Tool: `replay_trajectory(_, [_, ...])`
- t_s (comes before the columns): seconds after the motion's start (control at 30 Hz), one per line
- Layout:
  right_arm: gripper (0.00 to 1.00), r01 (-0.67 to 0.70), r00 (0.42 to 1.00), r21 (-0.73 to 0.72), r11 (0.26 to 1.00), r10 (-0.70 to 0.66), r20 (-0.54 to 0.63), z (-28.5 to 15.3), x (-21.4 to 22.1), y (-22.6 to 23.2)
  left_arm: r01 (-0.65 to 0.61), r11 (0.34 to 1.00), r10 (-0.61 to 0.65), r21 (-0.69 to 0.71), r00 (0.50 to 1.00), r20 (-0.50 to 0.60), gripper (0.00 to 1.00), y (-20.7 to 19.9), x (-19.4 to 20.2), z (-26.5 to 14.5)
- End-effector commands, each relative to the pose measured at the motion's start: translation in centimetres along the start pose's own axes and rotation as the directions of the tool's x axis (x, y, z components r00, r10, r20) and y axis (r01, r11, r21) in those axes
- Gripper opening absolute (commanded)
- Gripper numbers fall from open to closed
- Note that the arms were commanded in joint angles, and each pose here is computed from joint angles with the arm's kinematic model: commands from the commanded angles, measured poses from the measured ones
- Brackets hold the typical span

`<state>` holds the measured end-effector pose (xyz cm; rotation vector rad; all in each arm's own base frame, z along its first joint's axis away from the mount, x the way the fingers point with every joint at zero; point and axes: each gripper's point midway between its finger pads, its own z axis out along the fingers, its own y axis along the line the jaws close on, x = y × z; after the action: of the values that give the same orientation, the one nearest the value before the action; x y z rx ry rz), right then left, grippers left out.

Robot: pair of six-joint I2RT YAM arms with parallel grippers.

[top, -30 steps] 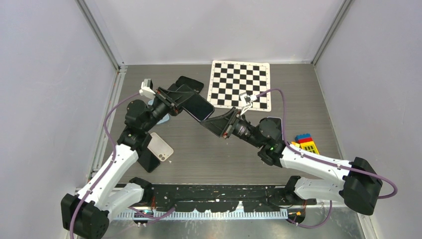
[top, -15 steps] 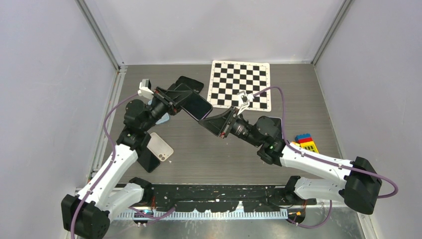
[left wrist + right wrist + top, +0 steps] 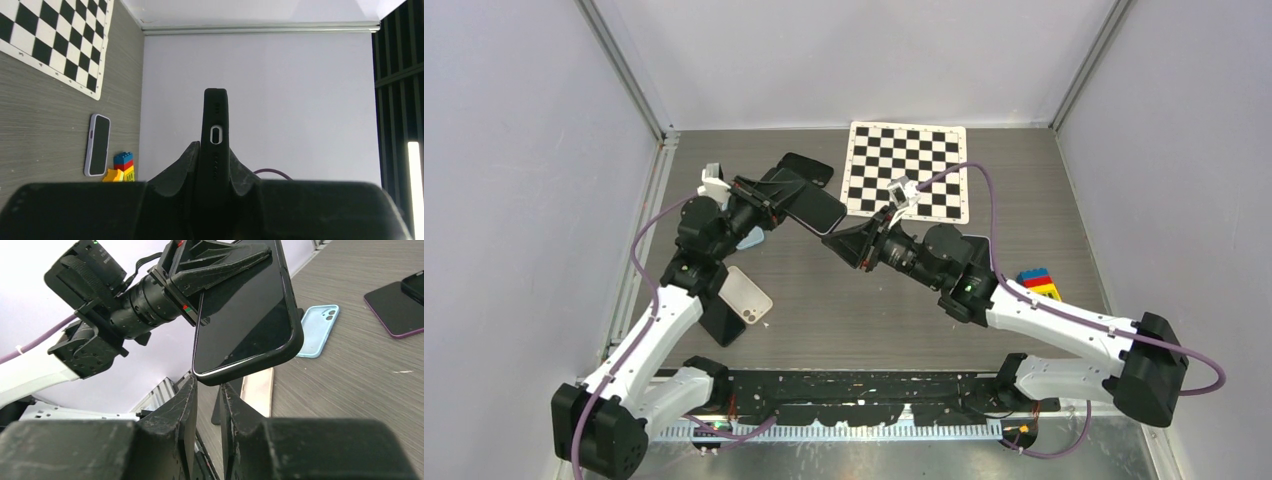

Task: Take the phone out of the phone case
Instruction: Remove the phone case from the phone.

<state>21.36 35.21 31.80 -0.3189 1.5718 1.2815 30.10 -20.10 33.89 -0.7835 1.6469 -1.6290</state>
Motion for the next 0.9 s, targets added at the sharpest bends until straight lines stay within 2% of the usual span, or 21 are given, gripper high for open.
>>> replay_trajectory(0.0, [0.05, 0.073, 0.997, 0.251, 0.965, -0.061, -0.055, 0.4, 1.4, -5.9, 0.037, 0.99, -0.016, 0.136, 0.988, -0.153, 0.0, -4.4, 3.2, -1.6])
replay_trajectory(0.2, [0.05, 0.016, 0.999, 0.264, 0.964, -0.002, -0.051, 0.8, 1.5, -5.9, 0.028, 0.988, -0.005, 0.15, 0.988, -0.151, 0.0, -4.6, 3.2, -1.6])
replay_trajectory(0.47, [0.04, -0.1, 0.99, 0.275, 0.956, 0.122, -0.065, 1.3, 2.8, -5.8, -0.011, 0.972, 0.037, 0.234, 0.994, -0.107, 0.0, -5.9, 2.6, -1.7])
replay_trajectory(0.63, [0.07, -0.125, 0.991, 0.175, 0.977, 0.131, -0.022, 0.8, 2.0, -4.1, -0.064, 0.973, 0.078, 0.222, 0.995, -0.055, 0.0, -5.6, 1.9, -1.7])
replay_trajectory(0.7, [0.15, -0.119, 0.993, 0.134, 0.984, 0.121, -0.004, 0.3, 1.1, -3.1, -0.081, 0.972, 0.093, 0.222, 0.995, -0.042, 0.0, -5.5, 1.8, -1.8])
replay_trajectory(0.77, [0.27, -0.101, 0.995, 0.06, 0.993, 0.102, -0.006, -0.4, 0.6, -1.5, -0.108, 0.969, 0.117, 0.224, 0.993, -0.03, 0.0, -5.6, 1.7, -1.8])
replay_trajectory(0.8, [0.37, -0.096, 0.995, 0.028, 0.995, 0.096, -0.006, -0.9, 0.4, -0.8, -0.125, 0.967, 0.134, 0.223, 0.991, -0.024, 0.0, -5.6, 1.6, -1.8])
replay_trajectory(0.87, [0.5, -0.075, 0.997, -0.016, 0.997, 0.075, -0.001, -1.7, -0.1, 0.2, -0.172, 0.961, 0.179, 0.217, 0.984, -0.014, 0.0, -5.5, 1.6, -1.9])
